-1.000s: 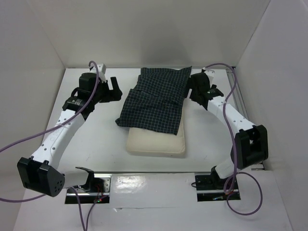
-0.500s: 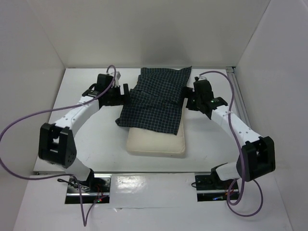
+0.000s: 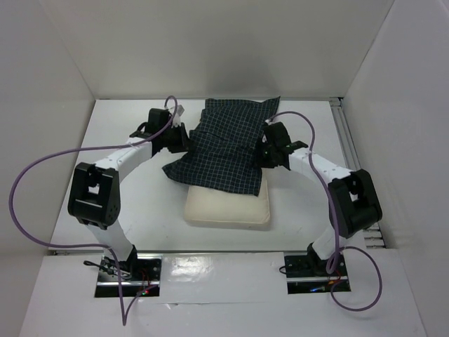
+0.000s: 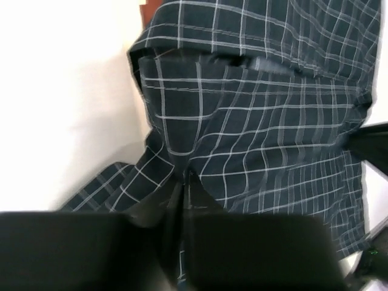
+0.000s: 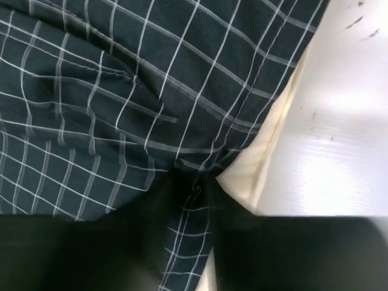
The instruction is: Put the pillow into the pillowcase
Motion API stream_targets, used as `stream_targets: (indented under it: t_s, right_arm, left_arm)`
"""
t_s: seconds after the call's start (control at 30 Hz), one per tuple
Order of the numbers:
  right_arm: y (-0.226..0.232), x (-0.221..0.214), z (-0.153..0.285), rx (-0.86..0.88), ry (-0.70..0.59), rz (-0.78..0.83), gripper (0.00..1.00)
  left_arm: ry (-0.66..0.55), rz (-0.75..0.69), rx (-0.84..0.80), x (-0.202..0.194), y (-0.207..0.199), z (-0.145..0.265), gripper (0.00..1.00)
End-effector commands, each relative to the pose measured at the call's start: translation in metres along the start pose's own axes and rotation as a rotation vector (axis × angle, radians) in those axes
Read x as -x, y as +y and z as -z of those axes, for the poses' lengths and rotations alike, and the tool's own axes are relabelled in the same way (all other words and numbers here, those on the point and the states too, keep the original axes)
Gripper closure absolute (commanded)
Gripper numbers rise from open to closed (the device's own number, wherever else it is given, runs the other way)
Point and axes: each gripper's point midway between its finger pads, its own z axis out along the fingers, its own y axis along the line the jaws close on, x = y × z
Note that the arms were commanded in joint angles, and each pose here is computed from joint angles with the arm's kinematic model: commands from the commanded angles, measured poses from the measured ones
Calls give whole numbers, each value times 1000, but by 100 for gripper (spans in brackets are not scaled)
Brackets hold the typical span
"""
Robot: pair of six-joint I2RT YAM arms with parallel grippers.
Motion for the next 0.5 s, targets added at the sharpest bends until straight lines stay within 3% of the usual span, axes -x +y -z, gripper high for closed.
stream_targets:
  t_s: [0.0, 0.03, 0.13, 0.3, 0.4, 0.47]
  right_arm:
    - [23, 19, 1, 48, -54, 34, 75]
    - [26, 17, 1, 53, -51, 41, 82]
    - [32, 31, 13, 42, -85, 47, 100]
    - [59, 77, 47, 77, -212, 87, 100]
    - [104, 147, 87, 179, -385, 105, 100]
    - [131, 173, 90, 246, -424, 120, 100]
  left_arm:
    - [-48, -34, -95, 26, -20, 5, 95]
    - [-36, -41, -108, 25, -21, 4, 100]
    - [-42, -41, -133, 33, -27, 12, 100]
    - [-181, -74, -163, 87, -44, 61, 100]
    - [-335, -58, -164, 137, -52, 118, 100]
    - [-435, -35, -171, 167, -48, 164, 100]
